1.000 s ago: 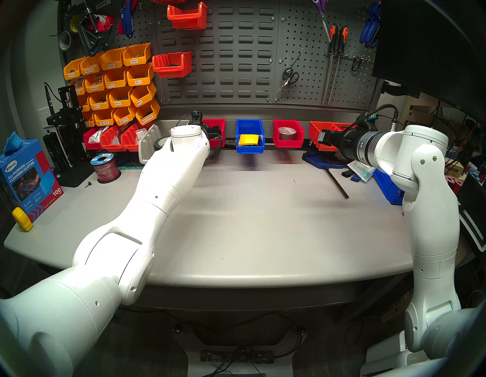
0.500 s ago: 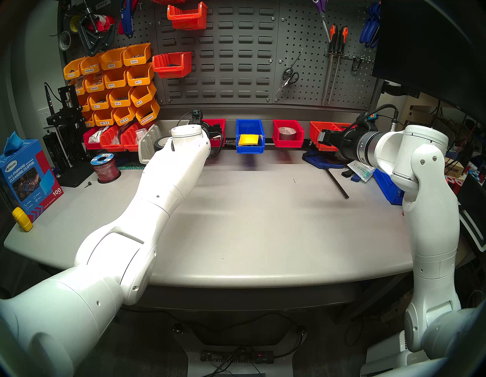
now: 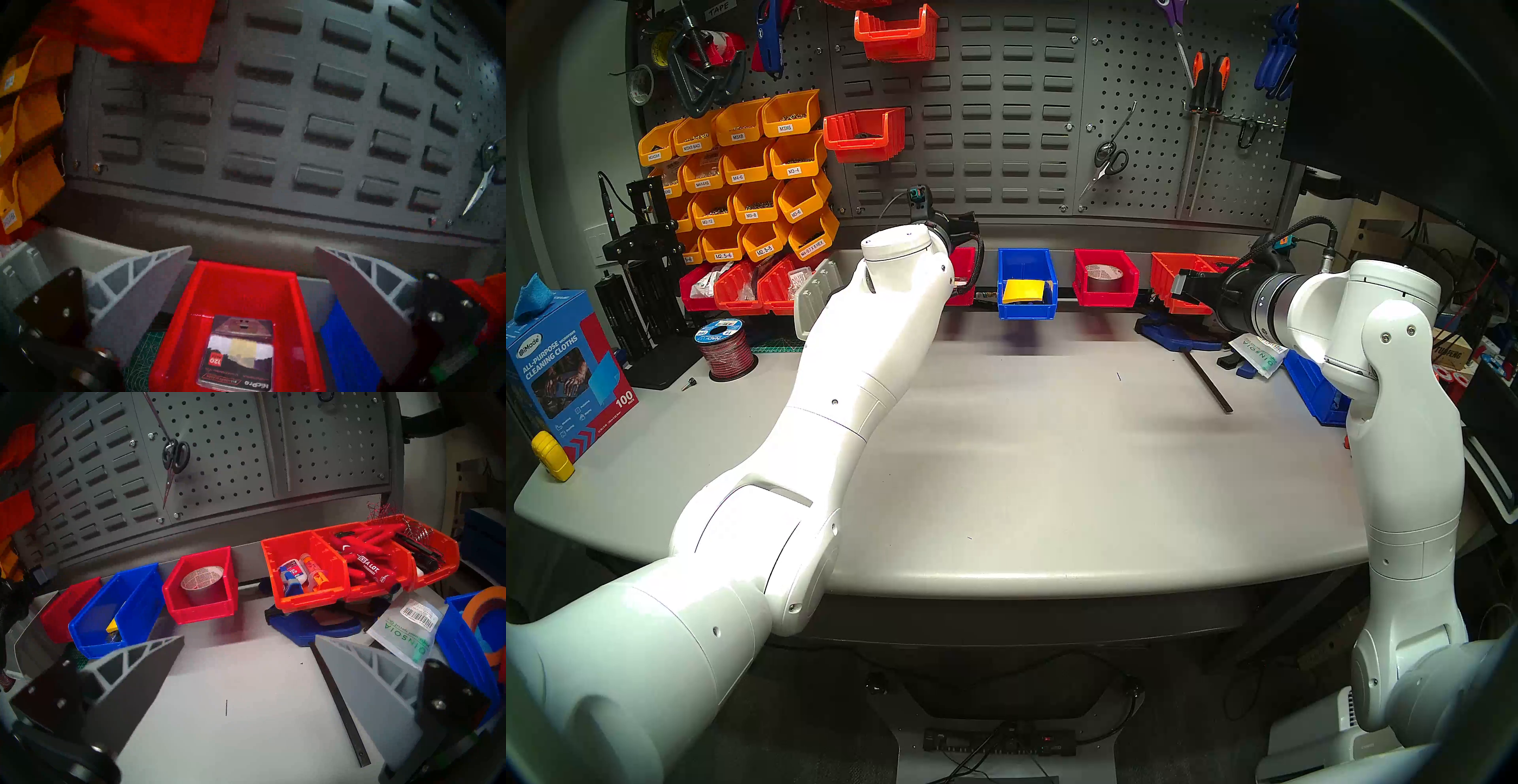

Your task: Hang all the unorganized tool boxes onto the wall

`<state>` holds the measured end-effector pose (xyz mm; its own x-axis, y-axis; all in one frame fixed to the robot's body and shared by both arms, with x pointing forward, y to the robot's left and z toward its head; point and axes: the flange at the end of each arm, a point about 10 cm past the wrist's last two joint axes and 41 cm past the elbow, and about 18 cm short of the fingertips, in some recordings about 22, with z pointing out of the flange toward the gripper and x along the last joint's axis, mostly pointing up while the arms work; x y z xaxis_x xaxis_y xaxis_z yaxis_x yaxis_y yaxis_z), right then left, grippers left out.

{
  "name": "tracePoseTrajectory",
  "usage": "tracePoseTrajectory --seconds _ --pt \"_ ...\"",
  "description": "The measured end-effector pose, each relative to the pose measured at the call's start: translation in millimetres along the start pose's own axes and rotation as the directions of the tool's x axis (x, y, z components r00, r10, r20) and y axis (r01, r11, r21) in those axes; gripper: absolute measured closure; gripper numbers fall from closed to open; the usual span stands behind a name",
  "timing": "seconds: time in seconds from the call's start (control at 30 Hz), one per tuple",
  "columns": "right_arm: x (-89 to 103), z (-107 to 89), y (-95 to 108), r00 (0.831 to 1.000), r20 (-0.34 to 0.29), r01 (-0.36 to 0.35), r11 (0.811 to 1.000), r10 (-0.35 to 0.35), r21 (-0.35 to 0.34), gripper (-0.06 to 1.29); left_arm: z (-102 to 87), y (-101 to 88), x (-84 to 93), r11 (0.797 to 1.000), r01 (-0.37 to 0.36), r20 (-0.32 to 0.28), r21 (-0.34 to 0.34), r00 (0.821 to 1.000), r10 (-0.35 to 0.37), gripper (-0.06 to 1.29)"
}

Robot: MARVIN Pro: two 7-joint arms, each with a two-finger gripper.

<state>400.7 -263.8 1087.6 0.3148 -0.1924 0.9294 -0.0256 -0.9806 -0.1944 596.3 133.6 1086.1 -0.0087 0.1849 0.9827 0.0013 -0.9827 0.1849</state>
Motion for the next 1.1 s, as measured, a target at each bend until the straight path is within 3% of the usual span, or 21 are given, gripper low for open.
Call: tracePoseTrajectory --seconds 0.2,0.43,0.83,1.1 --pt "0.3 -0.1 0.9 1.0 -0.001 0.004 1.0 -0.004 -0.005 -0.02 -15.5 8.2 23.1 1.0 0.014 -0.075 0.015 0.997 -0.013 0.02" --pt "0.4 0.0 1.6 1.0 -0.002 0.007 1.0 -0.007 -0.009 -0.02 -34.8 8.9 30.0 0.998 0.022 -0.124 0.064 0.992 -0.014 0.02" --pt "0.4 0.2 2.9 1.0 -0.003 0.012 1.0 -0.012 -0.015 -0.02 -74.3 -5.2 -5.4 0.977 -0.025 -0.078 0.212 0.996 0.043 0.02" --pt "0.4 0.2 3.2 1.0 -0.003 0.013 1.0 -0.013 -0.017 -0.02 -103.1 -8.5 -23.8 0.961 -0.041 -0.056 0.272 0.997 0.058 0.02"
